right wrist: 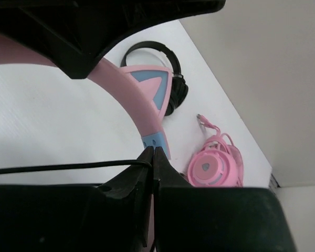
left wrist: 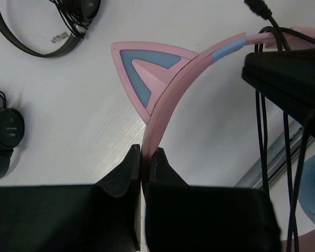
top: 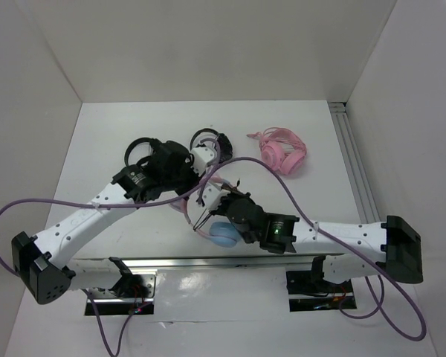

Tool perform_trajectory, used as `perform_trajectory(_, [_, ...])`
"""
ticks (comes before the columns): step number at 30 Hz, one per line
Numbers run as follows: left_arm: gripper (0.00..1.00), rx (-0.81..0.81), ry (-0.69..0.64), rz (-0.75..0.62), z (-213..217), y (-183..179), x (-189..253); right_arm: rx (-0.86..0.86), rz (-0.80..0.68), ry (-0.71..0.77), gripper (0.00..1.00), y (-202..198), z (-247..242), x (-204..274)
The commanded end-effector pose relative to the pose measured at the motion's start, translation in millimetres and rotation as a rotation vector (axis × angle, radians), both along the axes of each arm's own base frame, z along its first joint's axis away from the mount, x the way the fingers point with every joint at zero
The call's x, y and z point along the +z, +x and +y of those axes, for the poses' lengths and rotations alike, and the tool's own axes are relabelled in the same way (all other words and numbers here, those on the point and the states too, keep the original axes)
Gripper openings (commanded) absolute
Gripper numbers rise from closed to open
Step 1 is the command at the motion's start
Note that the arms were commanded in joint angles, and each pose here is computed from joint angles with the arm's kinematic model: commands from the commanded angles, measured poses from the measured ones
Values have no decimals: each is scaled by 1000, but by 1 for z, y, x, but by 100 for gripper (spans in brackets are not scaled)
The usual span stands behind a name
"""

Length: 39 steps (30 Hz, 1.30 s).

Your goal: Wrap the headphones

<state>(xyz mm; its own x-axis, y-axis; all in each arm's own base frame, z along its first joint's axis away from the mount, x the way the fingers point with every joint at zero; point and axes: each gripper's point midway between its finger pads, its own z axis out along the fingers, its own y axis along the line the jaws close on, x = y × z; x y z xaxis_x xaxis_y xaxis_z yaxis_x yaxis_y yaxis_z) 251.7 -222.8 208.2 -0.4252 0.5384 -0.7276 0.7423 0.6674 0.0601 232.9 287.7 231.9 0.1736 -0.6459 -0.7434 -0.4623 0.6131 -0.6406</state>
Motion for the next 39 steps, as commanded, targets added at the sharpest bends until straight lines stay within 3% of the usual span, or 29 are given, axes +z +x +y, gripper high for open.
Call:
perform_trajectory(1, [0,-126,24,69,5,-32,-6,-131,-54,219,8,31,-28,43])
perform_trajectory(2, [0,-120,29,65,6,-31,-7,-84,-35,253,13,34,-23,43])
perform_trajectory(10, [0,4,79,58,21,-8,-10,-108,16,307,16,66,-40,40])
perform_trajectory(27, [0,73,-24,10,30,13,22,-194,133,305,21,103,-55,-13])
perform_trajectory(28, [0,85,-24,9,33,16,22,-196,137,313,23,102,-55,-13])
perform_trajectory(29, [0,76,-31,15,31,14,22,-205,135,314,31,105,-58,-13])
perform_trajectory(34, [0,69,-43,23,29,16,21,-197,164,320,32,108,-56,-21])
perform_trajectory(39, [0,72,-71,29,30,17,20,-230,201,314,41,116,-61,-39])
